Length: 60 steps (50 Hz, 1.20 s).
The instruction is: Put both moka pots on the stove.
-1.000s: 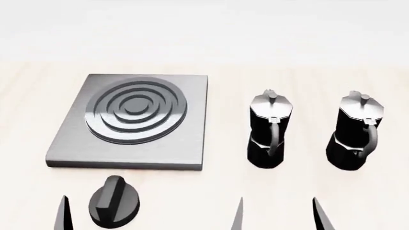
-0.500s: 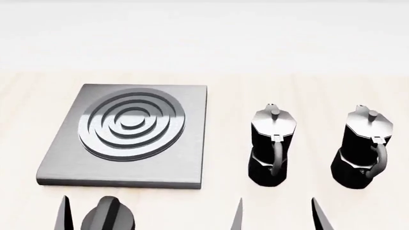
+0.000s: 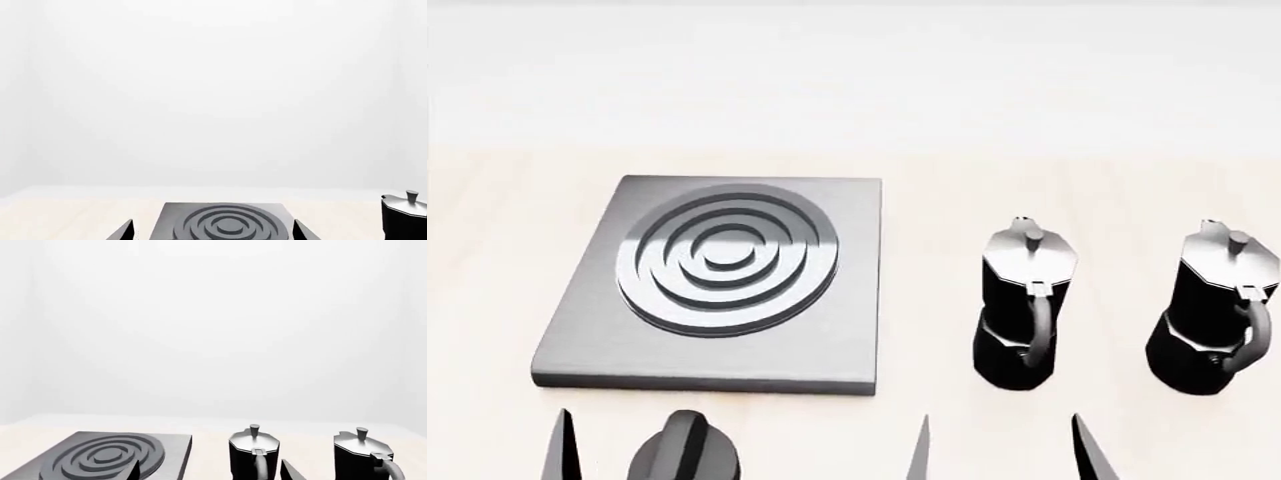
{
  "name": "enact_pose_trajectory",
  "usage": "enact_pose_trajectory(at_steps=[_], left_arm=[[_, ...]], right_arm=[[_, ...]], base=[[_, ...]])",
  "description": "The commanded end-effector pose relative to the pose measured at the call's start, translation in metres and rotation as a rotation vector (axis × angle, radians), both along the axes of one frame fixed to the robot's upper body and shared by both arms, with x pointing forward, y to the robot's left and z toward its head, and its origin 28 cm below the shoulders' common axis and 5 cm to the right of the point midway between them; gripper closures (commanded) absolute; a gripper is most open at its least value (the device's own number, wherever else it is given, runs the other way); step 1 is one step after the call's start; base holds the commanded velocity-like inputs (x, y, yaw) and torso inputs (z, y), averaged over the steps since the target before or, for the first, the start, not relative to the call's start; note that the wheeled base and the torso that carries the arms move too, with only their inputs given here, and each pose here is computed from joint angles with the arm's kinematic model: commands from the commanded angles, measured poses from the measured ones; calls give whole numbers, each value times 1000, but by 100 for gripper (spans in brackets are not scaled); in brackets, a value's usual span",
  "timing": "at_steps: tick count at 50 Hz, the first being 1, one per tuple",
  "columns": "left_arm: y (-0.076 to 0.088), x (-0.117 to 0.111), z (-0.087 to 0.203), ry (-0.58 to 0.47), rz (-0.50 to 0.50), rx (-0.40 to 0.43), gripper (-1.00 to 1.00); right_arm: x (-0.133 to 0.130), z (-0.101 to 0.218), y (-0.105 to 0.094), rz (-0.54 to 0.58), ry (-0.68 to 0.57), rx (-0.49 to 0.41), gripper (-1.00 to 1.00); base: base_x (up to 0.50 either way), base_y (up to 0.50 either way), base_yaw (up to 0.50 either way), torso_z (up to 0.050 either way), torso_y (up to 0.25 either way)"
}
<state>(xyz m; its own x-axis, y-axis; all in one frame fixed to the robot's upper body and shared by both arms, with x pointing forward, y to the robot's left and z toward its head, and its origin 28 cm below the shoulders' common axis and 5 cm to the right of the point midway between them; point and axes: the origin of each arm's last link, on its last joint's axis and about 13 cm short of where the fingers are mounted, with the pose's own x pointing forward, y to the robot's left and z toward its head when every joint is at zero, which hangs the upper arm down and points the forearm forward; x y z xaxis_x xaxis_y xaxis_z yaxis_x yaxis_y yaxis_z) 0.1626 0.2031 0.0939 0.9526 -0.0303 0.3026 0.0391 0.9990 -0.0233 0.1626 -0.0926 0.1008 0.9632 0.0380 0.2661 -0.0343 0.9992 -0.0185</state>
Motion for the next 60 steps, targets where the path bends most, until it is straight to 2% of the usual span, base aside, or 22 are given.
enact_pose_trajectory(at_steps=[1, 60], left_arm=[[0, 0, 1, 0, -1, 1, -100], [-1, -1, 0, 1, -4, 1, -100]], right_arm=[[0, 0, 0, 1, -1, 2, -100], [0, 0, 0, -3, -3, 0, -100]], base=[[0, 94, 0, 0, 0], [0, 96, 0, 0, 0]])
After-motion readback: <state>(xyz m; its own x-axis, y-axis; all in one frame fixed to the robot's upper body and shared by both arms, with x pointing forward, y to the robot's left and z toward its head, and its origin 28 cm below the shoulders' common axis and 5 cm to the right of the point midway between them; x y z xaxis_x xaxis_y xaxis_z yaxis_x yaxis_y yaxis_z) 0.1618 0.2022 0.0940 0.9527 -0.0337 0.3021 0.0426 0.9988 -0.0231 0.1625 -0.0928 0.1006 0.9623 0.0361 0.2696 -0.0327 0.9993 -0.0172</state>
